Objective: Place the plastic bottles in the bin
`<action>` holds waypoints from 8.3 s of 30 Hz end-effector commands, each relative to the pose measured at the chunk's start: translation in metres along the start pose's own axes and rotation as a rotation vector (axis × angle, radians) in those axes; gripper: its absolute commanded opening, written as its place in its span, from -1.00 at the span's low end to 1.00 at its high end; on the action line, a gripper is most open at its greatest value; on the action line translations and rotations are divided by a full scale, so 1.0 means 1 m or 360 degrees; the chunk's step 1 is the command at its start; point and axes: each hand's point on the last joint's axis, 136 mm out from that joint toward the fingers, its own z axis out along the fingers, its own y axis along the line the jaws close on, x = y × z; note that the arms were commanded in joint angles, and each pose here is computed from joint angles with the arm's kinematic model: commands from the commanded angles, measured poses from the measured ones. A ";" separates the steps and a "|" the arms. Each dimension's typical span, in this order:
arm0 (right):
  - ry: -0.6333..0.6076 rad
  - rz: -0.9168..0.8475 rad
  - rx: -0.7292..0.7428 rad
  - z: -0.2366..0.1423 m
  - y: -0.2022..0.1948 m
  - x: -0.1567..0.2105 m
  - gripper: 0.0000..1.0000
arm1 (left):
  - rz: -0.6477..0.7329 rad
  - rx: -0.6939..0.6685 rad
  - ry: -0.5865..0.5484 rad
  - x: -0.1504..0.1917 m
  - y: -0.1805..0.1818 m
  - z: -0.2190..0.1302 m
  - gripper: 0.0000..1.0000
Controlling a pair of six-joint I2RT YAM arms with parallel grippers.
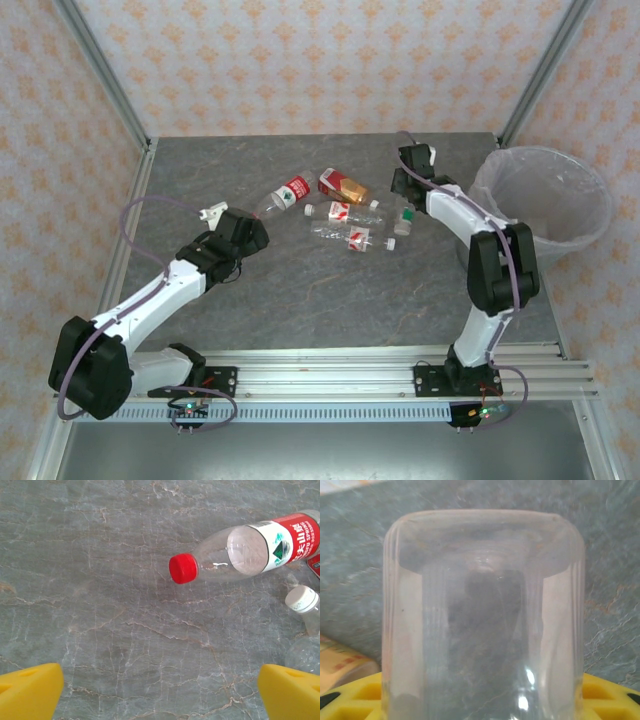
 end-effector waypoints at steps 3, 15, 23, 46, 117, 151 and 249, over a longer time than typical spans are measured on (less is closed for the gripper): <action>-0.0281 -0.0050 -0.0053 -0.052 0.005 -0.040 0.04 | -0.0068 0.0060 -0.0022 -0.006 -0.010 0.003 1.00; -0.0661 0.0041 -0.0251 -0.152 -0.003 -0.076 -0.08 | -0.0063 0.0079 0.0032 -0.003 -0.021 0.015 1.00; -0.0889 0.0132 -0.0056 -0.216 -0.049 -0.096 -0.10 | -0.0108 0.0149 0.0086 -0.002 -0.040 0.026 1.00; -0.1263 0.0520 0.0440 -0.296 -0.205 -0.144 -0.09 | -0.0138 0.0280 0.0214 -0.004 -0.080 0.043 1.00; -0.0967 0.0680 -0.0262 -0.263 -0.155 -0.067 0.98 | 0.0120 0.0121 0.0088 -0.036 -0.042 0.016 1.00; -0.0516 0.0255 -0.0842 -0.206 0.043 -0.026 0.99 | 0.1227 0.0042 0.0457 -0.038 -0.040 0.073 1.00; -0.0464 0.0437 -0.0997 -0.198 0.054 -0.008 0.98 | 0.0383 0.0979 -0.0012 0.014 -0.122 -0.024 -1.00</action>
